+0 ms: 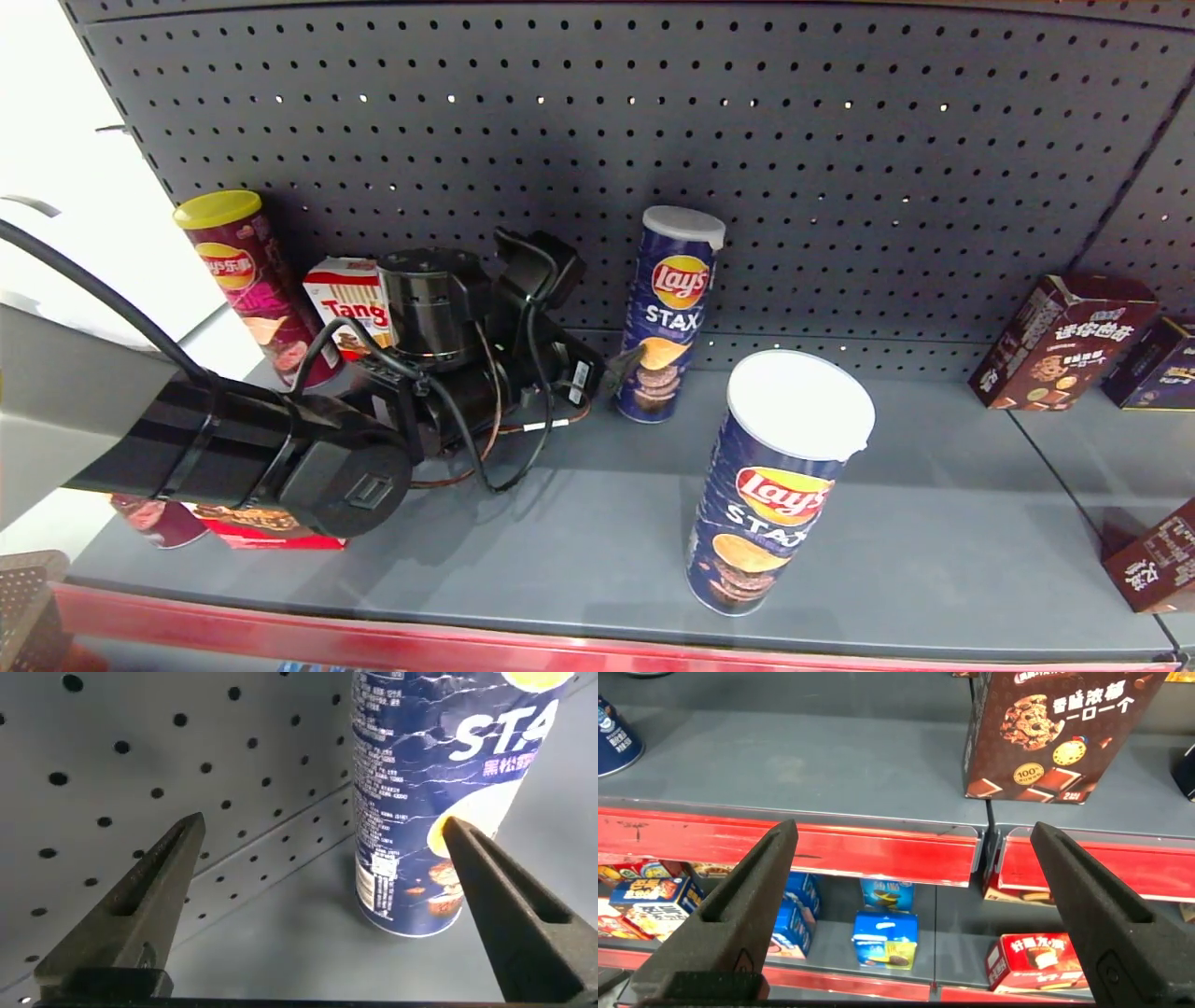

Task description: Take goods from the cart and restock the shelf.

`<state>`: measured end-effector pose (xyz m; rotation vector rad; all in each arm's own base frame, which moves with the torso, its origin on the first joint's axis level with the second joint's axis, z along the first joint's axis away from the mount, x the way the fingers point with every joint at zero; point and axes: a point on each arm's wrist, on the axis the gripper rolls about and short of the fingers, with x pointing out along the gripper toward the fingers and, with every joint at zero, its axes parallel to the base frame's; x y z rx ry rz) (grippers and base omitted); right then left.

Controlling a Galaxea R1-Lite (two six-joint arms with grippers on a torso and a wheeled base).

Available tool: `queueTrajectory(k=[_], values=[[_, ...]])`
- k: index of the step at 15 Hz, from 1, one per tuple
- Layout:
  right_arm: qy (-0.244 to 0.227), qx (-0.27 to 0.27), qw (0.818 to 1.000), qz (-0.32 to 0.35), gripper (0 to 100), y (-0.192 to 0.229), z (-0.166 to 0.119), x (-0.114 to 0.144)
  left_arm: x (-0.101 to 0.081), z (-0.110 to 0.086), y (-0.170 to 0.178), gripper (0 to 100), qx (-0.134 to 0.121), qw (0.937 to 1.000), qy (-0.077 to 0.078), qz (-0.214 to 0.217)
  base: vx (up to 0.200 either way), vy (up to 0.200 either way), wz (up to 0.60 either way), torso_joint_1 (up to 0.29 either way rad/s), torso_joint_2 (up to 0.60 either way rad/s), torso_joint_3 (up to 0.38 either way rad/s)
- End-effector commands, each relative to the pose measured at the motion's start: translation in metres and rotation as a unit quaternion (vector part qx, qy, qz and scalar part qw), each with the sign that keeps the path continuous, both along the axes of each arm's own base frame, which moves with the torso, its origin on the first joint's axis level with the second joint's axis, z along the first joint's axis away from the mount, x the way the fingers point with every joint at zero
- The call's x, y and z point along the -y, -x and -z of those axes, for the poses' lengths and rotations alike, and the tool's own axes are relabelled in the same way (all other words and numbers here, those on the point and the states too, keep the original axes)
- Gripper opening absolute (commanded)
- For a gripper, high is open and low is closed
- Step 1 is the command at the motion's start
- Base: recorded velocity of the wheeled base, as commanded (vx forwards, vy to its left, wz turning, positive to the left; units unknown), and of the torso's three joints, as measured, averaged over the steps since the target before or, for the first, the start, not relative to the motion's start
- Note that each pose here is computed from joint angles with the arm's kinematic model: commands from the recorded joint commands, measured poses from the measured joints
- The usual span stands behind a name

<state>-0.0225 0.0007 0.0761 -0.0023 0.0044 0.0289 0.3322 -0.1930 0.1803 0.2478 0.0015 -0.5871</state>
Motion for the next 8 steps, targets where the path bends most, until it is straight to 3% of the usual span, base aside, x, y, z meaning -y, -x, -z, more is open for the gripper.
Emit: queueTrajectory(k=[1, 5, 8], values=[[0.0, -0.001, 1.0, 0.0, 100, 0.0, 0.0, 0.0, -0.003, -0.002, -0.001, 100, 0.003, 1.0, 0.002, -0.005, 0.0, 0.0, 0.0, 0.0, 0.0, 0.0], [0.0, -0.001, 1.0, 0.0, 100, 0.0, 0.0, 0.0, -0.007, -0.012, 0.007, 100, 0.028, 0.9995, 0.015, -0.004, 0.0, 0.0, 0.0, 0.0, 0.0, 0.0], [0.0, -0.001, 1.0, 0.0, 100, 0.0, 0.0, 0.0, -0.014, -0.011, 0.02, 100, 0.025, 0.9996, 0.012, -0.005, 0.0, 0.0, 0.0, 0.0, 0.0, 0.0]])
